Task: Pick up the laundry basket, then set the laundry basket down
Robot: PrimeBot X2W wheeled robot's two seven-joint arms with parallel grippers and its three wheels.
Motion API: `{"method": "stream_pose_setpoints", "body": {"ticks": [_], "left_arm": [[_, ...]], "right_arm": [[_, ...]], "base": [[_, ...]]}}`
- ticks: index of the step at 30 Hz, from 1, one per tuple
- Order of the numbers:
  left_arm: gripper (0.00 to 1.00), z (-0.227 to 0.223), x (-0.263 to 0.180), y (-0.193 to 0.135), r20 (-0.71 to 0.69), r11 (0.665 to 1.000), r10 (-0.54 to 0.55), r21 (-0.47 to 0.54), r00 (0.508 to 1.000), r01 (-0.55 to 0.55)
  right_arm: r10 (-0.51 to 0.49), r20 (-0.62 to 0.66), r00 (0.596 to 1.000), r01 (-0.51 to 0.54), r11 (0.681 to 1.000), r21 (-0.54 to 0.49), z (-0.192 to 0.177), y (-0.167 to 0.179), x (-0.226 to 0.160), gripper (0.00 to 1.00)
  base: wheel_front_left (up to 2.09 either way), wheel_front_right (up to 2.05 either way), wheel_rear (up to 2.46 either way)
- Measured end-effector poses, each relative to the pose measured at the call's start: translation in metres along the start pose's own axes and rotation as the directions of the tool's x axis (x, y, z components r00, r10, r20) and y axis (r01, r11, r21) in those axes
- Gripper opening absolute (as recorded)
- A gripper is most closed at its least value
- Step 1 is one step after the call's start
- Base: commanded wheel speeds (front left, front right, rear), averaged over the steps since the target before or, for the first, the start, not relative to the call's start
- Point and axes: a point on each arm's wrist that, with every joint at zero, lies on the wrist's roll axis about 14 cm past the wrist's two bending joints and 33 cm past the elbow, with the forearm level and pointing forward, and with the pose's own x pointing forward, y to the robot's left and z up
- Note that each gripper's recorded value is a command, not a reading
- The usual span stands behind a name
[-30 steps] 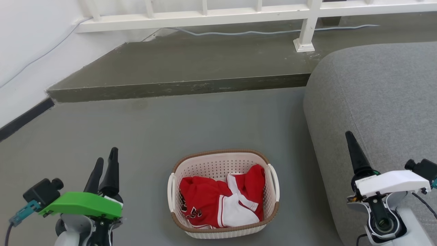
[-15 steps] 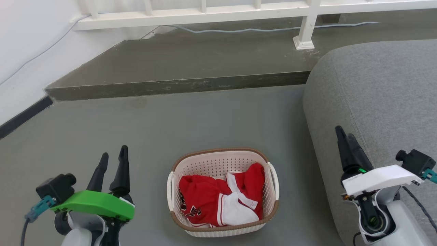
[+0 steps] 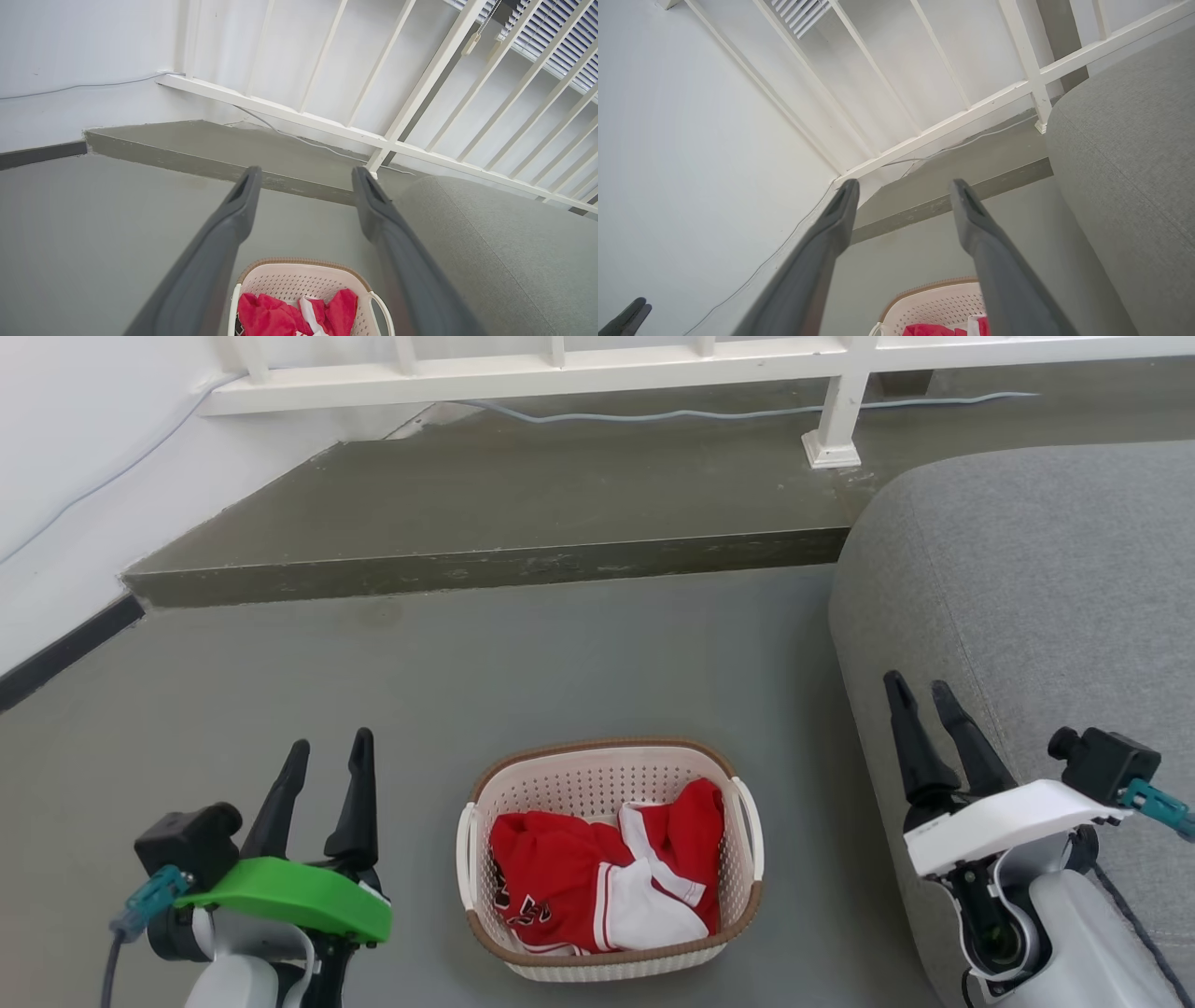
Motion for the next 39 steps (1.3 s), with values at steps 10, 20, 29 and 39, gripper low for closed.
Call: {"method": "stream_pose_setpoints", "body": {"ticks": [10, 20, 29, 39], "left_arm": [[1.00, 0.005, 0.001, -0.009, 0.028, 0.992, -0.040, 0.117, 0.999, 0.036], [1.00, 0.007, 0.001, -0.019, 0.044, 0.971, -0.086, 0.228, 0.995, 0.074], [1.00, 0.009, 0.002, -0.021, 0.055, 0.960, -0.100, 0.269, 0.993, 0.082], [1.00, 0.009, 0.003, -0.018, 0.057, 0.964, -0.092, 0.253, 0.994, 0.075]], "right_arm": [[0.037, 0.012, 0.999, -0.035, 0.992, -0.124, 0.000, 0.008, 0.001, 1.00], [0.043, 0.022, 0.999, -0.036, 0.968, -0.248, 0.000, 0.009, 0.001, 1.00], [0.044, 0.040, 0.998, -0.030, 0.955, -0.296, 0.002, 0.010, 0.001, 1.00], [0.028, 0.051, 0.998, -0.012, 0.955, -0.295, 0.005, 0.006, 0.001, 1.00]], "base": [[0.00, 0.00, 0.00], [0.00, 0.00, 0.00], [0.00, 0.00, 0.00], [0.00, 0.00, 0.00]]}}
